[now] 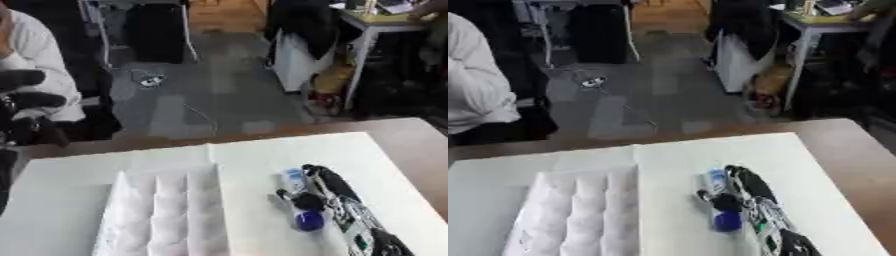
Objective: Pick up objects on the table and place them in the box.
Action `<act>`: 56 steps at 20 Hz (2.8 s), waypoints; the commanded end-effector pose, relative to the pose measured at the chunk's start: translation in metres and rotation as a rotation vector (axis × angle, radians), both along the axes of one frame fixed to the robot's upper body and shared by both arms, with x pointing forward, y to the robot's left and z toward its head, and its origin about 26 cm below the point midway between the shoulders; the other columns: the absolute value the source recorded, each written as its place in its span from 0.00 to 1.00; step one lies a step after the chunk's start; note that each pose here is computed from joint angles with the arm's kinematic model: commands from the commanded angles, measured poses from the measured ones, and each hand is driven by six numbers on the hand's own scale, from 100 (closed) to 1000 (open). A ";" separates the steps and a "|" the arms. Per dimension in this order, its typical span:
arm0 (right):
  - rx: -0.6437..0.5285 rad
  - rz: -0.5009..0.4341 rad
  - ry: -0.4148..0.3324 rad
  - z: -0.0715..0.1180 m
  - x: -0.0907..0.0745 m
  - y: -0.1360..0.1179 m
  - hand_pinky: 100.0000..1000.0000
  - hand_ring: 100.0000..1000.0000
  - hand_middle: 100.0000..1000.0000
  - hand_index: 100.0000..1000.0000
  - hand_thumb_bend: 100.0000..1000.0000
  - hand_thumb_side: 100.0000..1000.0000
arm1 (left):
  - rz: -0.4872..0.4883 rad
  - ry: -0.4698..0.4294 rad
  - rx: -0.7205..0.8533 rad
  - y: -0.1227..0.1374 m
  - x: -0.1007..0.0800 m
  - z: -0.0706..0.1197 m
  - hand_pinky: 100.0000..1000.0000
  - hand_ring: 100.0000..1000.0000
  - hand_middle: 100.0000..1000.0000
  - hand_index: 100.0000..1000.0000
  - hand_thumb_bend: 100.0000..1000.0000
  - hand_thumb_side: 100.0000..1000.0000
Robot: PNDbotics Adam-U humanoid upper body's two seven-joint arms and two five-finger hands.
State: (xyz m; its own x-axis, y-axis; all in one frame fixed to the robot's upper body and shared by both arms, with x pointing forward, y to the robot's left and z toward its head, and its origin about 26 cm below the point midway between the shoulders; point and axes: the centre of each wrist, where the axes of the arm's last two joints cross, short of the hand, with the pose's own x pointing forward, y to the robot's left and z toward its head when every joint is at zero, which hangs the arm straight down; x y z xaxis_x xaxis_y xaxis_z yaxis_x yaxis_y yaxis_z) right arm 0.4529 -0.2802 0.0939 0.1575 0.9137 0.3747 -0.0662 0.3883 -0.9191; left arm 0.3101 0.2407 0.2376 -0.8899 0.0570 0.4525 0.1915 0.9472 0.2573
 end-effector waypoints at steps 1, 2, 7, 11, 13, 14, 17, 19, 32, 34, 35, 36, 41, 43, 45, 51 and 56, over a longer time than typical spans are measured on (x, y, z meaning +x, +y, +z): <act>-0.025 0.008 0.043 0.002 0.002 -0.005 0.86 0.83 0.74 0.87 0.58 0.62 | -0.010 -0.036 0.006 -0.001 -0.003 0.009 0.38 0.65 0.76 0.81 0.49 0.85; -0.030 0.010 0.053 0.001 0.002 -0.005 0.84 0.82 0.73 0.87 0.58 0.64 | -0.010 -0.036 0.005 -0.001 -0.003 0.009 0.38 0.65 0.76 0.81 0.49 0.85; -0.063 0.028 0.092 0.000 0.003 -0.006 0.49 0.59 0.67 0.85 0.54 0.52 | -0.013 -0.038 0.003 -0.001 -0.003 0.010 0.38 0.65 0.76 0.81 0.49 0.85; -0.089 0.024 0.086 0.001 0.002 -0.004 0.12 0.34 0.55 0.79 0.43 0.35 | -0.014 -0.040 0.003 -0.001 -0.003 0.010 0.38 0.65 0.76 0.81 0.49 0.85; -0.100 0.019 0.084 -0.001 0.002 -0.005 0.08 0.32 0.54 0.79 0.43 0.34 | -0.014 -0.040 0.003 -0.001 -0.003 0.010 0.38 0.65 0.76 0.81 0.49 0.85; -0.104 0.017 0.085 -0.001 0.002 -0.005 0.11 0.34 0.56 0.79 0.44 0.35 | -0.014 -0.040 0.003 -0.001 -0.003 0.010 0.38 0.65 0.76 0.81 0.49 0.85; -0.135 0.018 0.118 -0.007 0.001 -0.005 0.17 0.40 0.60 0.81 0.45 0.42 | -0.015 -0.041 0.004 -0.002 -0.003 0.010 0.38 0.65 0.76 0.81 0.49 0.85; -0.157 0.020 0.144 -0.010 0.001 -0.005 0.25 0.43 0.64 0.82 0.43 0.56 | -0.016 -0.041 0.004 -0.002 -0.003 0.010 0.38 0.65 0.76 0.81 0.49 0.85; -0.346 -0.009 -0.089 -0.009 0.000 -0.007 0.00 0.00 0.00 0.29 0.00 0.83 | -0.018 -0.035 0.007 -0.002 -0.003 0.009 0.38 0.65 0.76 0.81 0.49 0.85; -0.375 0.002 -0.159 -0.011 0.000 -0.007 0.00 0.00 0.00 0.27 0.00 0.89 | -0.018 -0.035 0.007 -0.001 -0.003 0.009 0.38 0.65 0.76 0.81 0.49 0.85; -0.377 0.008 -0.182 -0.011 0.000 -0.007 0.00 0.00 0.00 0.26 0.00 0.90 | -0.017 -0.034 0.008 -0.001 -0.003 0.009 0.38 0.65 0.76 0.81 0.49 0.85; -0.372 0.015 -0.201 -0.012 0.000 -0.006 0.00 0.00 0.00 0.26 0.00 0.90 | -0.017 -0.034 0.008 -0.001 -0.003 0.009 0.38 0.65 0.76 0.81 0.49 0.85; -0.320 0.036 -0.281 -0.004 -0.001 -0.004 0.00 0.00 0.00 0.23 0.00 0.88 | -0.015 -0.034 0.009 -0.001 -0.003 0.008 0.38 0.65 0.76 0.81 0.49 0.85; -0.300 0.041 -0.320 0.005 -0.001 -0.002 0.00 0.00 0.00 0.22 0.00 0.88 | -0.015 -0.034 0.008 -0.001 -0.003 0.008 0.38 0.65 0.76 0.81 0.49 0.85; -0.285 0.048 -0.353 0.014 -0.002 0.000 0.00 0.00 0.00 0.22 0.00 0.89 | -0.015 -0.035 0.008 -0.001 -0.003 0.008 0.38 0.65 0.76 0.81 0.49 0.85; -0.242 0.086 -0.470 0.049 -0.007 0.012 0.00 0.00 0.00 0.20 0.00 0.89 | -0.014 -0.042 0.004 0.000 -0.003 0.009 0.38 0.66 0.76 0.81 0.49 0.85; -0.196 0.151 -0.558 0.070 -0.011 0.024 0.00 0.00 0.00 0.19 0.00 0.89 | -0.014 -0.057 -0.001 -0.001 -0.003 0.012 0.39 0.66 0.76 0.81 0.48 0.85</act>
State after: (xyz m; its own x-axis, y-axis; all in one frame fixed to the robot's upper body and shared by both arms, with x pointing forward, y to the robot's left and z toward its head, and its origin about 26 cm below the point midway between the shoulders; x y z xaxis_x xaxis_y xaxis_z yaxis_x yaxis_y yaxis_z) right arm 0.4415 -0.2579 0.1445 -0.1156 0.9745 0.1925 0.3583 0.2217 -0.9069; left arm 0.3104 0.2386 0.2393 -0.8962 0.0688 0.4383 0.1979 0.9462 0.2562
